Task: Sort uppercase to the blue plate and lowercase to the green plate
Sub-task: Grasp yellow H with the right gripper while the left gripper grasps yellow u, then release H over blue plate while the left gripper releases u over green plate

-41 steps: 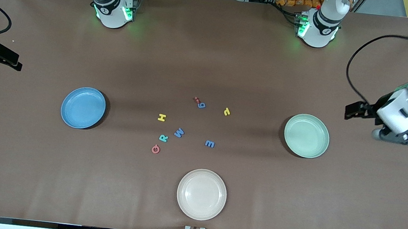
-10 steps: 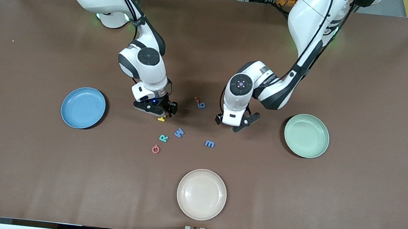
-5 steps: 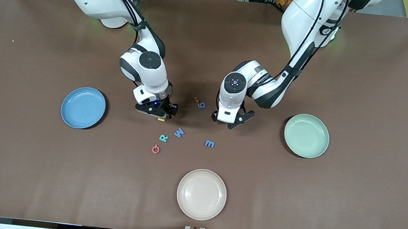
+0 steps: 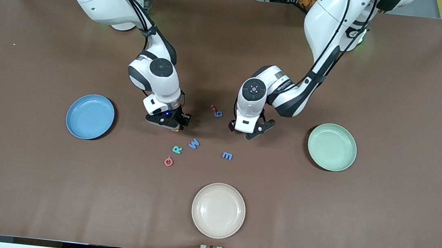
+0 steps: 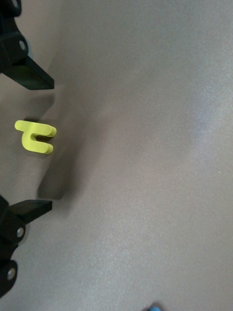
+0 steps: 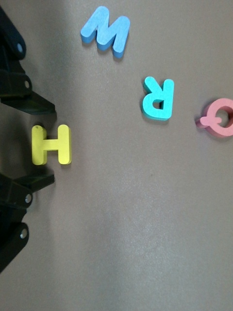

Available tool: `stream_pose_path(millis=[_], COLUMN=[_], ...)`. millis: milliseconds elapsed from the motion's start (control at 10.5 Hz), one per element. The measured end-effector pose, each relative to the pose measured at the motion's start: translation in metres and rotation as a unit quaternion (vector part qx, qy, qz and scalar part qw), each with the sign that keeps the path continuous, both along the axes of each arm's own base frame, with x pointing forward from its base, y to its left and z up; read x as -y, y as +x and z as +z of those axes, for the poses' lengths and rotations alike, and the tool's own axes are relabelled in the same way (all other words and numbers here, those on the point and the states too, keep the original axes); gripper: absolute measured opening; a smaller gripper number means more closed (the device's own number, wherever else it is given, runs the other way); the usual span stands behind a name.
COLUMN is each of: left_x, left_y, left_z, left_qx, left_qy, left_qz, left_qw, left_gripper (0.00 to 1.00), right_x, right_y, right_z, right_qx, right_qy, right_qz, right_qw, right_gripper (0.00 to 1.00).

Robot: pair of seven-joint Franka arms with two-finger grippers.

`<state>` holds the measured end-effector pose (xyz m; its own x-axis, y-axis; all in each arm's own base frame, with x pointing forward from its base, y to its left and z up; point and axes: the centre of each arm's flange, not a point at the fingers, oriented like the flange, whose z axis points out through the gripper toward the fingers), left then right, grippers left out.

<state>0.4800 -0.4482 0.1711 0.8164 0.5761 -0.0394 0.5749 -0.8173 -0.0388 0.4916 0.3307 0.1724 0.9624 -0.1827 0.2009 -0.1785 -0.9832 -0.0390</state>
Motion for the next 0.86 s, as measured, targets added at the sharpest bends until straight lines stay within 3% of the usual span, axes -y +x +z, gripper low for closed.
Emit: stream_pose_path(millis=[287,478,765,861], left_x=[0.001,0.005,0.010,0.011], left_y=[-0.002,-0.004,-0.007,-0.008], left_z=[-0.004,-0.003,0.003,0.004], left_qx=[-0.003,0.002,0.005,0.005], left_qy=[0.002,-0.003,-0.003,-0.002], left_qz=[-0.002,-0.003,0.019,0.020], left_qw=[1.000,1.000,1.000,1.000], left_gripper=[0.98,0.71,0.31,0.26], right_x=[0.001,0.000,0.002,0.007], right_y=[0.002,0.004,0.006,0.012], right_z=[0.001,0.004,0.004,0.005], right_qx=[0.004,0.007,0.008,0.011], right_qy=[-0.001,0.000,0.000,-0.003], right_qz=[0.004,0.004,0.003,0.005], right_qw=[1.000,1.000,1.000,1.000], right_gripper=[0.44,0.36,0.35,0.35])
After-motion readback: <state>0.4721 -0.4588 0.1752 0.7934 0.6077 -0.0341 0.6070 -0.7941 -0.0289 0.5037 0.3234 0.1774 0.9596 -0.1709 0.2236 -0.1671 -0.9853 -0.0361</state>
